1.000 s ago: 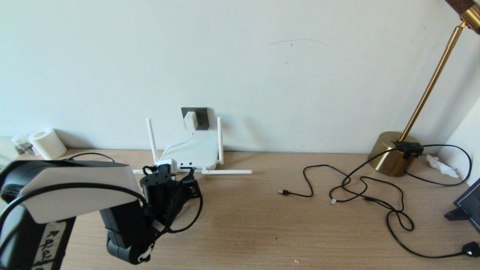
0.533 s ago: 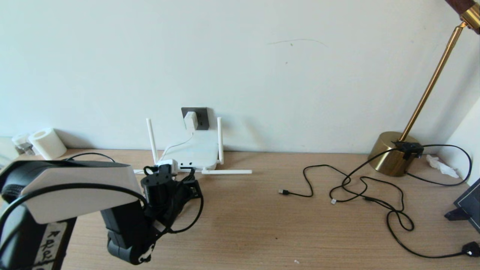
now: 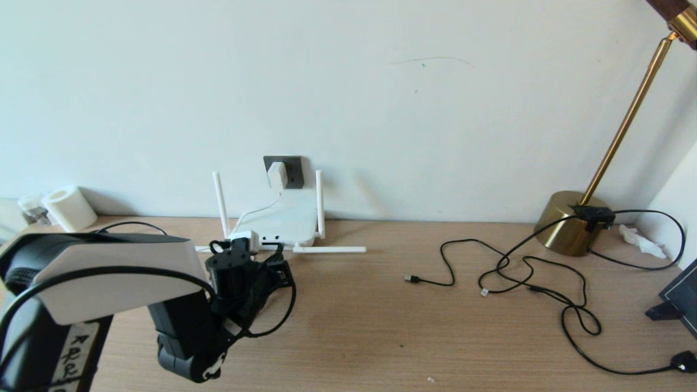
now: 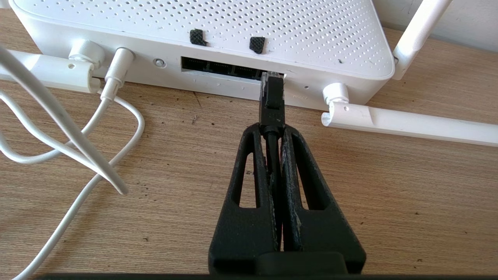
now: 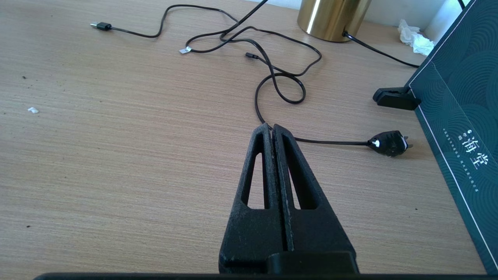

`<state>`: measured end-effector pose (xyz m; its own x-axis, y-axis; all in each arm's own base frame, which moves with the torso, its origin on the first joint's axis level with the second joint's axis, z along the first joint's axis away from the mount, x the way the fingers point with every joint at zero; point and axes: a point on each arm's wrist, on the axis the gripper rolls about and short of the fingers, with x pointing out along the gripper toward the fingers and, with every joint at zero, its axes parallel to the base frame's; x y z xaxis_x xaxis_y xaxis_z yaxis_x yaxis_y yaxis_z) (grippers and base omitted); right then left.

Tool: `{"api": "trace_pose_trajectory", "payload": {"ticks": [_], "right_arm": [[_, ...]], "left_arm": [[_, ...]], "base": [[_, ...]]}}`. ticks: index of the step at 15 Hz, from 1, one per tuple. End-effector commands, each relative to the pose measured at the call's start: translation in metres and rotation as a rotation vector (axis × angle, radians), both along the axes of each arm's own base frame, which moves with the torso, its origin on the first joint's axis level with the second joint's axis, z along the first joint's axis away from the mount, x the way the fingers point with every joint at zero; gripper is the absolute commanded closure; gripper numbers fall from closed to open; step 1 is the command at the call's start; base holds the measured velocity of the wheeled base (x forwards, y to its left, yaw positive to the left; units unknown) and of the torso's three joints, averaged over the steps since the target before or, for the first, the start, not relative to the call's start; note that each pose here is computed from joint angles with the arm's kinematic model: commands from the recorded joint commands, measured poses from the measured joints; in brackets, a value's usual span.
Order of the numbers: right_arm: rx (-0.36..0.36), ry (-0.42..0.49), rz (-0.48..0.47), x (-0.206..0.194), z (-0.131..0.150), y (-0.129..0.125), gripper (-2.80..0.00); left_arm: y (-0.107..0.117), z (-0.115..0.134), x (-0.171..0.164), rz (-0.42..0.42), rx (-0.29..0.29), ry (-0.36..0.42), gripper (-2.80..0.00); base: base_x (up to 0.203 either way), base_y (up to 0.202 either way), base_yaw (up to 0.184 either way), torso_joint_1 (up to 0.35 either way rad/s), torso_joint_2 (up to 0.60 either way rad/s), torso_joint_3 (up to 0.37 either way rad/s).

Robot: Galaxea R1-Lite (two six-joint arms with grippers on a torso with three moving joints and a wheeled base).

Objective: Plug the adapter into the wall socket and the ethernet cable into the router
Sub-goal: Plug cable into router interface

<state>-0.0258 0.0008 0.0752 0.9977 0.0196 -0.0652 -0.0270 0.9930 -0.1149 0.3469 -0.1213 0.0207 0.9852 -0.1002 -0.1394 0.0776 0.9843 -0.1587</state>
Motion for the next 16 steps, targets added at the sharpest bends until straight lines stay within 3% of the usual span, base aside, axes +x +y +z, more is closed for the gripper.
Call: {"api": "trace_pose_trajectory", "payload": {"ticks": [1,16], "right_arm": [[-0.001,0.001,0.001,0.0001,-0.0001,0.0000,0.00],[-0.001,0.001,0.000,0.0000,0.0001,0.0000,0.00]], "left_arm": [[-0.0002,0.0009,0.0007,-0.001,-0.005,-0.011,0.00],[0.0051,0.0012,0.0023,-0.008,-0.007,-0.010,0.00]], "base": [[0.000,0.000,0.000,0.000,0.00,0.000],[0.000,0.000,0.000,0.000,0.00,0.000]]}}
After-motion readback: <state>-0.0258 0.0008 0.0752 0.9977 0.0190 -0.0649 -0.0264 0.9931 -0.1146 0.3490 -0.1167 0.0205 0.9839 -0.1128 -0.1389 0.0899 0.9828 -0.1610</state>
